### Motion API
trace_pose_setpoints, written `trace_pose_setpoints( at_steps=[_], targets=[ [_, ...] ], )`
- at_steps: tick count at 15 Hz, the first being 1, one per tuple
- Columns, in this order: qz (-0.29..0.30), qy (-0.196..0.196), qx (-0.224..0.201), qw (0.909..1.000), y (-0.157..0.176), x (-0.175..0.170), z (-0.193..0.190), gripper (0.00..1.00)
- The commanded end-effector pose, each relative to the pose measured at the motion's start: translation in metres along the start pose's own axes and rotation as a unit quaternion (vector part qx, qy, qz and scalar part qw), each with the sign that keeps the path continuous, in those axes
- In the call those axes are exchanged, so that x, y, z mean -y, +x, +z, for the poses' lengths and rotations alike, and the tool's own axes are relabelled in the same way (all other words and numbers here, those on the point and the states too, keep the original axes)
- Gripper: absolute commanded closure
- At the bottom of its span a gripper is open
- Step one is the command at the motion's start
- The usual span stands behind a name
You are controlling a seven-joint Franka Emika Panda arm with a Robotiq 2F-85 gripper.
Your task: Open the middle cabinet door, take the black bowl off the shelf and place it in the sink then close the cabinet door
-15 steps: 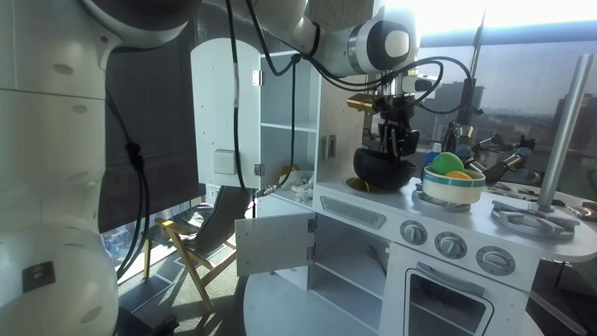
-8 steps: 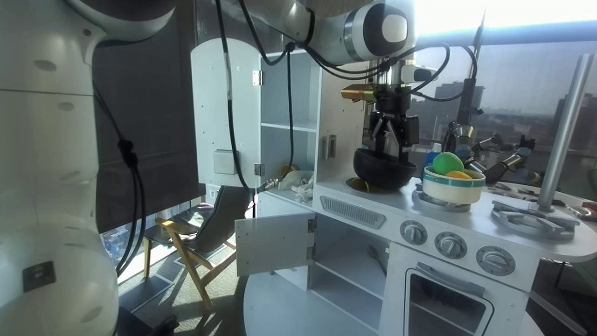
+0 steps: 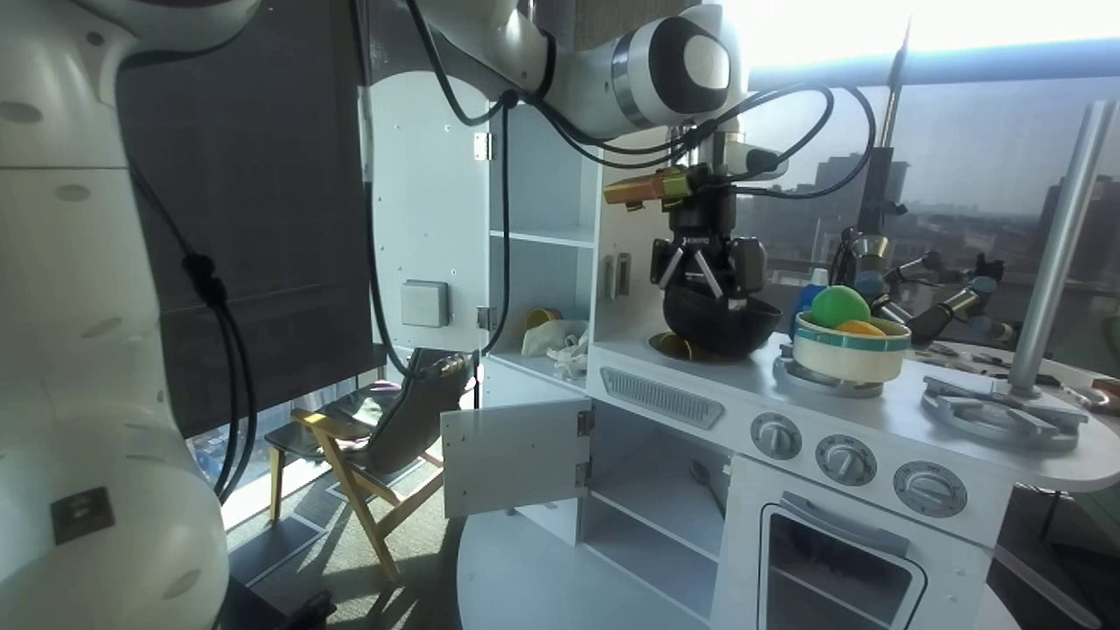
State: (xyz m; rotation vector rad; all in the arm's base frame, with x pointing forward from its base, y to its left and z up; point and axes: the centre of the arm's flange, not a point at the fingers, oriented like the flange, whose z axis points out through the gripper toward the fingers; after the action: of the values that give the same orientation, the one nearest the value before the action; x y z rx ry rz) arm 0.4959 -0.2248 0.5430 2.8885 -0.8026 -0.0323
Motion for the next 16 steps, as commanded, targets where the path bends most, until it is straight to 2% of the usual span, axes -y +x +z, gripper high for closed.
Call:
trace_pose_setpoints(
  at_steps=[1,3,7,8,9,10,12,16],
  targets=[
    [-0.082,-0.034,0.015,0.9960,-0.026,0.001,0.002,0.00],
    [-0.131,-0.045,0.022,0.9901,-0.033,-0.001,0.006,0.00],
    [-0.236,-0.058,0.025,0.9697,-0.038,-0.002,0.010,0.00],
    [-0.260,-0.063,0.032,0.9629,-0.080,0.042,0.047,0.00],
    [-0.278,-0.078,0.024,0.9570,-0.083,0.049,0.055,0.00],
    [-0.234,-0.056,0.042,0.9697,-0.042,0.022,0.032,0.00],
    [-0.244,-0.060,0.051,0.9666,-0.049,0.035,0.045,0.00],
    [-0.233,-0.059,0.046,0.9695,-0.045,0.024,0.040,0.00]
  ],
)
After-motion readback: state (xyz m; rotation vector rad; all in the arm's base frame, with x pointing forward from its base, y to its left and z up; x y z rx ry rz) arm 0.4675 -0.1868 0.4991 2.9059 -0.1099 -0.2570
